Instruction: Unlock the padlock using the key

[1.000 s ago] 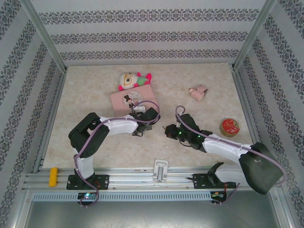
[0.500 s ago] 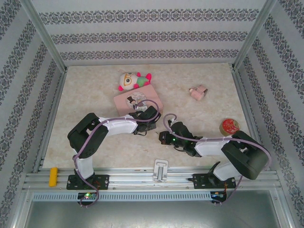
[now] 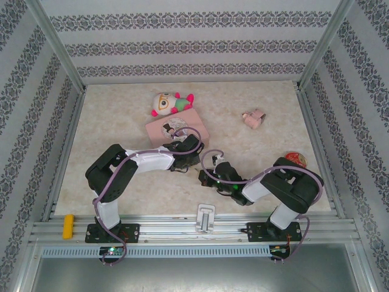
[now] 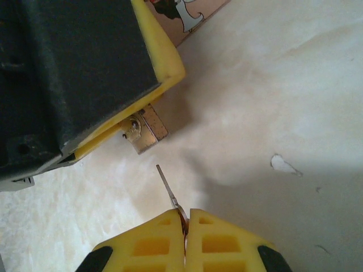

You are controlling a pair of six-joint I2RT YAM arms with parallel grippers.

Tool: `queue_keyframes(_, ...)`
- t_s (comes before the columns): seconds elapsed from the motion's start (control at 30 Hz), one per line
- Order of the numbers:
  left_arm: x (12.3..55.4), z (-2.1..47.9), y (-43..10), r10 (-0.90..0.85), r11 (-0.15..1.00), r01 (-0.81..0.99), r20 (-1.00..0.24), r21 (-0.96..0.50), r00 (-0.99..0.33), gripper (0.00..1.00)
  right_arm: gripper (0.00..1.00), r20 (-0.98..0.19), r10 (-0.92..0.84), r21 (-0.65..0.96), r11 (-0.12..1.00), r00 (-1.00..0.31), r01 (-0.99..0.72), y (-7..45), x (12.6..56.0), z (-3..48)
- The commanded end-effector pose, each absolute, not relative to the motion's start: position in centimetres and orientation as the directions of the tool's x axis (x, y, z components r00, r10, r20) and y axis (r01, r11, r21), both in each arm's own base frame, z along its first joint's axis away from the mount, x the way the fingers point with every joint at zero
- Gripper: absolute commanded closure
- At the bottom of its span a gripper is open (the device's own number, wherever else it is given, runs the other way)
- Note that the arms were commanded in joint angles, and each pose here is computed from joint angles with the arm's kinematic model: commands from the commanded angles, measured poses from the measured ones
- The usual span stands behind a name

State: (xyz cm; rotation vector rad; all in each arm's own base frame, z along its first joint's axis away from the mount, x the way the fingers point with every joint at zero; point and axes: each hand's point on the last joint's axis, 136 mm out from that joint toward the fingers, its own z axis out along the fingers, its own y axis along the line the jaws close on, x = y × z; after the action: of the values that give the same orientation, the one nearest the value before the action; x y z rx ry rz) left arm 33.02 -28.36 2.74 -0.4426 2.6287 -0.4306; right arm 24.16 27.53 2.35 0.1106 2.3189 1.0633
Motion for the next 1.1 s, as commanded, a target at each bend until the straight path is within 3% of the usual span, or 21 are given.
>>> queue_keyframes(0.0,32.4,2.7,-29.1,-0.392,0.874,-0.246,-0.309,-0.419,-0.867,0.89,1.00,-0.489,0.350,0.743,0.647,-0.799,-0.171,27.9,24.6,3.2)
queue_keyframes(1.07,32.1,2.2,-29.8,-0.408,0.846,-0.260,-0.251,-0.465,-0.878,0.89,1.00,-0.455,0.419,0.779,0.615,-0.786,-0.123,28.2,25.7,2.1)
